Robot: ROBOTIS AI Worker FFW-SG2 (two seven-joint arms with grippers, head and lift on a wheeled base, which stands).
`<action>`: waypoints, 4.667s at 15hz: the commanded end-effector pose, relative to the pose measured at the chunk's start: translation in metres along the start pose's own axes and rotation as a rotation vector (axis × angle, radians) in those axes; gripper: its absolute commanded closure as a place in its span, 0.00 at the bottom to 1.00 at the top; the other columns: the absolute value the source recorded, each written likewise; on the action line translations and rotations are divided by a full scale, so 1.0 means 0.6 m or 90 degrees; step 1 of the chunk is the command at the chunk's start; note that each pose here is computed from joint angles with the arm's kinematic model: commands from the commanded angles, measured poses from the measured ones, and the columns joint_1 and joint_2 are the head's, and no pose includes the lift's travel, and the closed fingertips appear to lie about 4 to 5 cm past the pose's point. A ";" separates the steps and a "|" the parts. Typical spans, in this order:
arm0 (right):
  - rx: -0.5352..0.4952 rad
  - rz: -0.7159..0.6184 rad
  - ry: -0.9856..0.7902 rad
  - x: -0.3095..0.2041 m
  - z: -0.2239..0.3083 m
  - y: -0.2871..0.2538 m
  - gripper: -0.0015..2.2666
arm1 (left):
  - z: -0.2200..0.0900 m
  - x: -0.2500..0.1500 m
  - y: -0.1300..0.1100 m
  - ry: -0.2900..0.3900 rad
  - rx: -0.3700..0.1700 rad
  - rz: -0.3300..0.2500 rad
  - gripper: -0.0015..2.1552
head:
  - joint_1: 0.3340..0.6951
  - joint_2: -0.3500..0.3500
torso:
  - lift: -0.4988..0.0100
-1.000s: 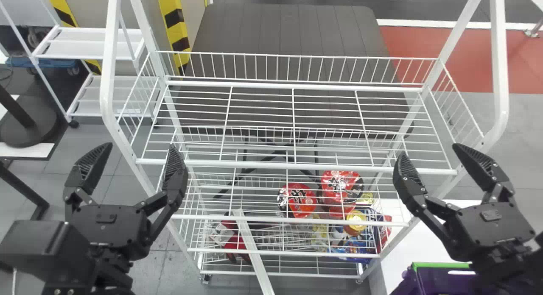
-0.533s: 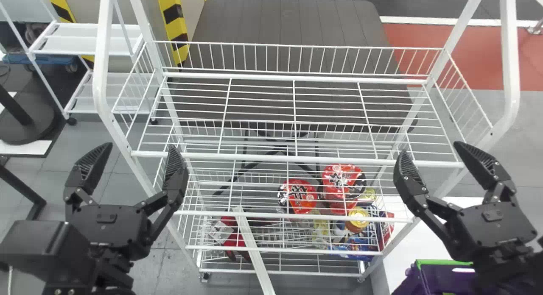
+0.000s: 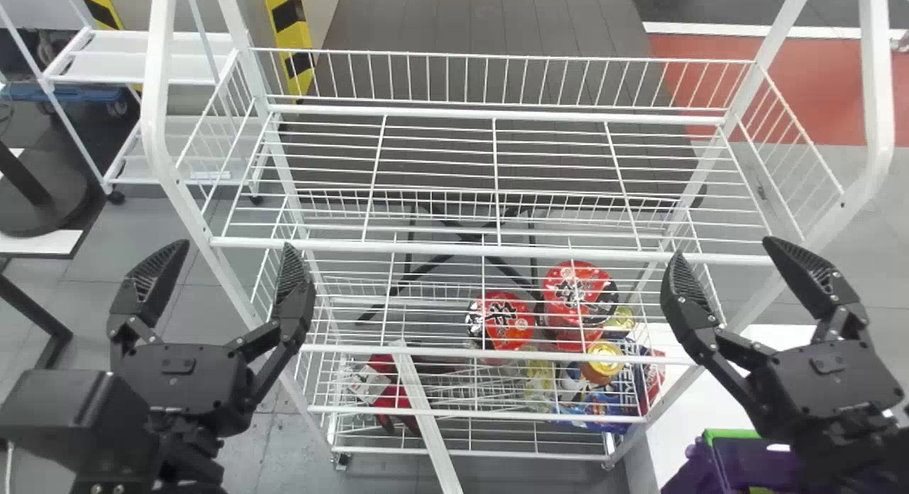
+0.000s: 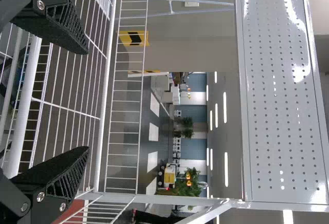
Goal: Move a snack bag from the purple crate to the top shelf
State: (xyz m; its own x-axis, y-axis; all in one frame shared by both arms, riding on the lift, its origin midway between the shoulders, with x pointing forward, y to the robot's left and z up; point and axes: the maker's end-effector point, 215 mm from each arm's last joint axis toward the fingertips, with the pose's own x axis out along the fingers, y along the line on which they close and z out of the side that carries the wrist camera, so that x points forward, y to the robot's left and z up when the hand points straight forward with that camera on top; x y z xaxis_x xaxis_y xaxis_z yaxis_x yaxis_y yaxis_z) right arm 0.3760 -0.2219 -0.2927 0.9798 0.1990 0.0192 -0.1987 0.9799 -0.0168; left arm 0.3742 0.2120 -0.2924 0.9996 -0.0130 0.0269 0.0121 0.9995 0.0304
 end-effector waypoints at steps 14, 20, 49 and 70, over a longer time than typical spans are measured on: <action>-0.003 0.002 -0.010 -0.001 0.007 0.000 0.08 | -0.002 -0.003 0.000 0.002 -0.001 0.001 0.06 | 1.00 0.48 | 0.68; -0.003 0.001 -0.010 -0.001 0.005 -0.001 0.08 | 0.002 -0.002 0.002 -0.001 -0.001 0.002 0.06 | 1.00 0.48 | 0.63; -0.010 0.004 -0.044 -0.008 0.035 0.001 0.08 | 0.011 -0.006 -0.007 -0.009 -0.007 -0.008 0.06 | 1.00 0.47 | 0.41; -0.019 0.011 -0.053 -0.015 0.040 0.003 0.08 | 0.031 -0.011 -0.004 -0.035 -0.015 -0.002 0.06 | 1.00 0.47 | 0.24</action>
State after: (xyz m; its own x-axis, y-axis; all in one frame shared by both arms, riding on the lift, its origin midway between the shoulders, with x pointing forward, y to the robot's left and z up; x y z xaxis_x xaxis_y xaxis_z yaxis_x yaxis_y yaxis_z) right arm 0.3664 -0.2212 -0.2676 0.9704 0.2173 0.1056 -0.2132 0.9758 -0.0487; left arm 0.3678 0.2091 -0.2765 0.9973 -0.0174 0.0718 0.0168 0.9998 0.0097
